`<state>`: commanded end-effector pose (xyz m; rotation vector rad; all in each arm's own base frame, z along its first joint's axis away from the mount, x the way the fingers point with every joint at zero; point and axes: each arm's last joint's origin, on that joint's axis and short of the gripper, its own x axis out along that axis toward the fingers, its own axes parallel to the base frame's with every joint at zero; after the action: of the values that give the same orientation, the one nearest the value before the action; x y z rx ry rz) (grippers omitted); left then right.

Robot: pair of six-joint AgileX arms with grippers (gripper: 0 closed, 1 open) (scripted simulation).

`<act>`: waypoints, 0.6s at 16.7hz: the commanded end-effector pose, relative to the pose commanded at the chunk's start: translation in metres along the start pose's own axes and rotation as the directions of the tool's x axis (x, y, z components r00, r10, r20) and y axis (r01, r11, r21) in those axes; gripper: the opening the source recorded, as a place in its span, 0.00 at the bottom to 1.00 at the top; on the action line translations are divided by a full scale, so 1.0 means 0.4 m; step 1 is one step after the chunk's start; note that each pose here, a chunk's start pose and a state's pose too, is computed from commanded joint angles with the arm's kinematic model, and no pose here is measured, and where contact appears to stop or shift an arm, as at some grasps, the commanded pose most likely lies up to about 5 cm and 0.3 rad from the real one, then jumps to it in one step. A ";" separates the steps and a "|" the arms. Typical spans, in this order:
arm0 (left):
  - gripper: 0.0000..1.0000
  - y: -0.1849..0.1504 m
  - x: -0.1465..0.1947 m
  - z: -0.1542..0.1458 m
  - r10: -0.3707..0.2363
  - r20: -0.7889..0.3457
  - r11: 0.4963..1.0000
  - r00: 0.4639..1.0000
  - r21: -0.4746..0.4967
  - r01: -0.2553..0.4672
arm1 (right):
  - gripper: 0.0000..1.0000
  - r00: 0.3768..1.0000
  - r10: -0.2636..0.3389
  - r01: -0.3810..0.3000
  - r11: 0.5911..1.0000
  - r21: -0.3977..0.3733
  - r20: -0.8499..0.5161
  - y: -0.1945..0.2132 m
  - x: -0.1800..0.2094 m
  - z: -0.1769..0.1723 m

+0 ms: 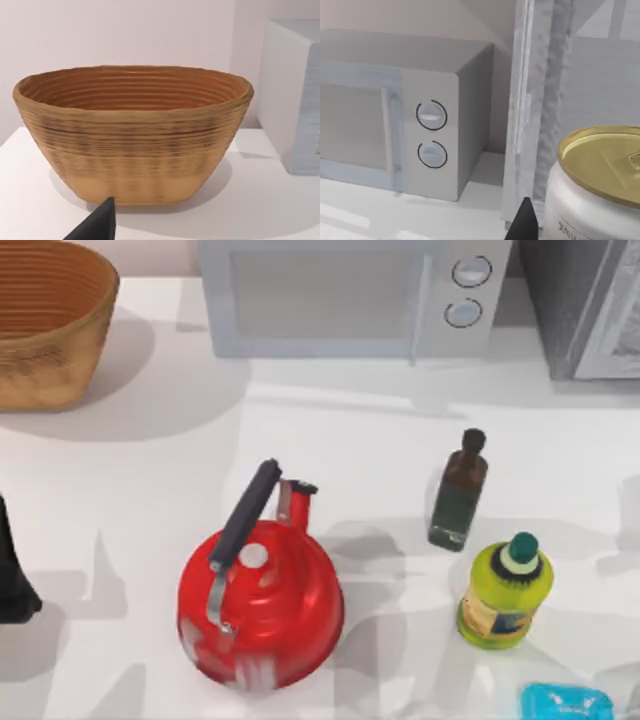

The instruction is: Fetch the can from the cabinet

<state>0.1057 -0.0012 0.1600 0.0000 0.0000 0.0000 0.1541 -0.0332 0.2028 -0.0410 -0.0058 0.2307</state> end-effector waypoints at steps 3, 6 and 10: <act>1.00 0.000 0.000 0.000 0.000 0.000 1.000 1.000 0.000 0.000 | 0.00 0.993 0.115 -0.115 0.993 -0.009 -0.007 -0.093 0.056 -0.001; 1.00 0.000 0.000 0.000 0.000 0.000 1.000 1.000 0.000 0.000 | 0.00 0.973 0.230 -0.231 0.973 -0.005 -0.015 -0.209 0.094 -0.050; 1.00 0.000 0.000 0.000 0.000 0.000 1.000 1.000 0.000 0.000 | 0.00 0.931 0.365 -0.365 0.931 0.015 -0.013 -0.353 0.088 -0.177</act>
<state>0.1057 -0.0012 0.1600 0.0000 0.0000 0.0000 0.2214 -0.1654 0.1380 -0.0314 0.0186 0.6041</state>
